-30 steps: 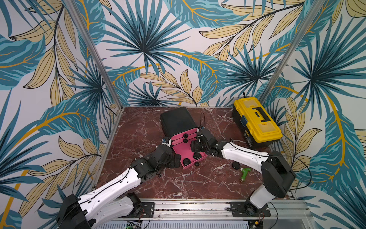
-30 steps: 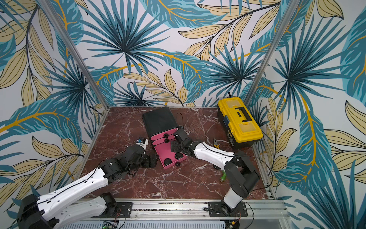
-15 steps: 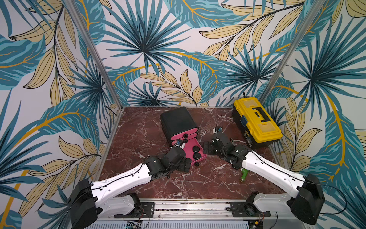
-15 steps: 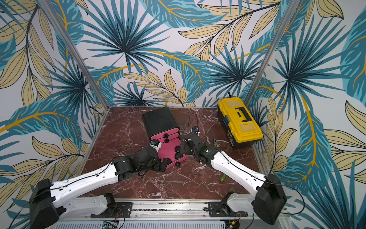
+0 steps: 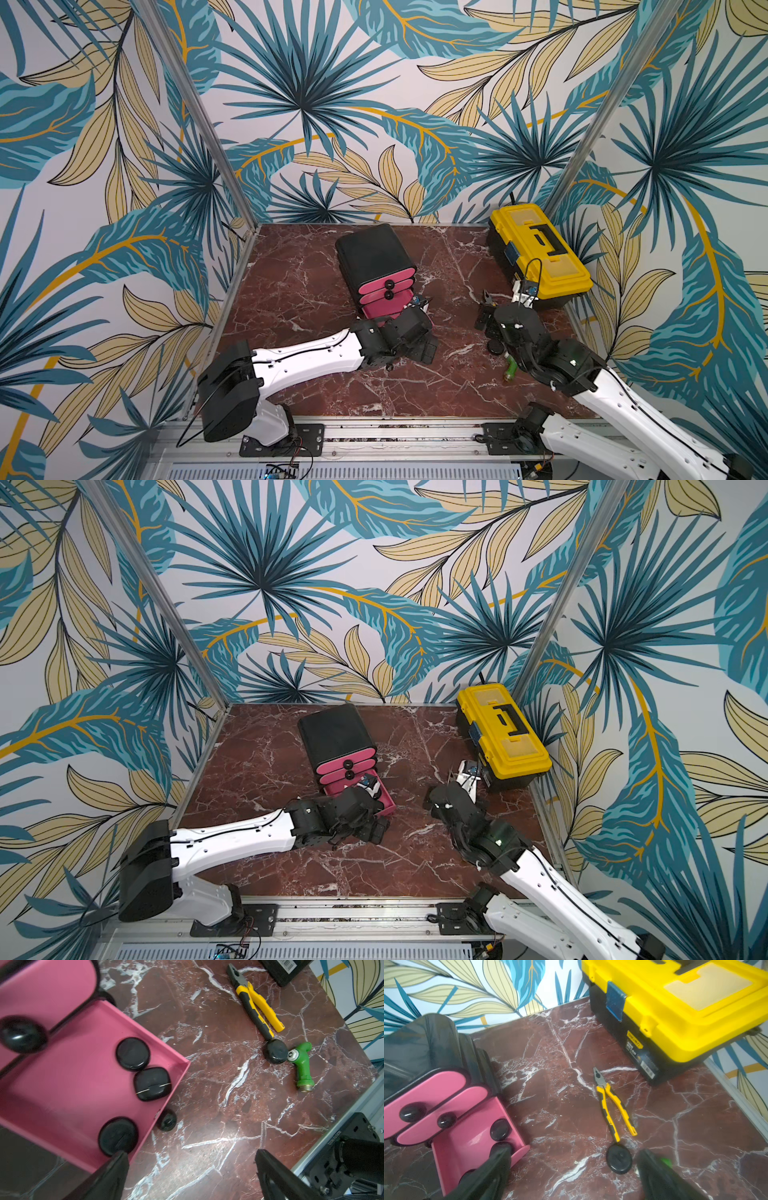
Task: Put the bluetooth earphones in the drawer according to color
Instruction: Pick up the Bluetooth earphone from the center of the board, then place the bluetooth earphone in the drawer.
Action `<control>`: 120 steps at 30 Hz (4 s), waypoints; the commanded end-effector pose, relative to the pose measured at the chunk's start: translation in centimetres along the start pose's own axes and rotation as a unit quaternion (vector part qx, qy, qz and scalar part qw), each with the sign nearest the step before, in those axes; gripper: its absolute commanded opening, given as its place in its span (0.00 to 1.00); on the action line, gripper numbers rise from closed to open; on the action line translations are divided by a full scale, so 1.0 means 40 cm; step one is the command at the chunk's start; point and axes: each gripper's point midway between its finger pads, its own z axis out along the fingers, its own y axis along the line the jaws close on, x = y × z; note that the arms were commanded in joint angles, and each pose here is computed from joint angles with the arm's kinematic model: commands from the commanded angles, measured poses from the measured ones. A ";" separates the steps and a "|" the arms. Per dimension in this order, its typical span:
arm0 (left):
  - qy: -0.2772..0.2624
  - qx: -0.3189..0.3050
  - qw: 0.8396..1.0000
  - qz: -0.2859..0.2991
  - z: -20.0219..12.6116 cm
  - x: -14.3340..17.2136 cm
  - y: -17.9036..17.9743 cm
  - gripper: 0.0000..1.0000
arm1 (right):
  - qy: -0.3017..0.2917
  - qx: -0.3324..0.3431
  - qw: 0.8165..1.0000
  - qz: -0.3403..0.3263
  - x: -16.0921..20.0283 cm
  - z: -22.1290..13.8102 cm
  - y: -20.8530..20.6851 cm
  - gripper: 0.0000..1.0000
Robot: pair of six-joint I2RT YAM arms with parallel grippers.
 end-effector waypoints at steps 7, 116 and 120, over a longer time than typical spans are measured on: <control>0.005 0.054 0.997 0.050 0.096 -0.061 -0.203 1.00 | -0.053 0.034 0.997 0.039 -0.021 -0.076 -0.137 0.99; 0.039 -0.280 0.958 0.042 0.201 -0.035 0.364 0.45 | 0.103 -0.089 0.990 0.042 0.221 0.045 0.020 1.00; 0.044 -0.281 0.958 0.042 0.202 -0.039 0.363 0.57 | 0.120 -0.097 0.987 0.038 0.243 0.054 0.036 1.00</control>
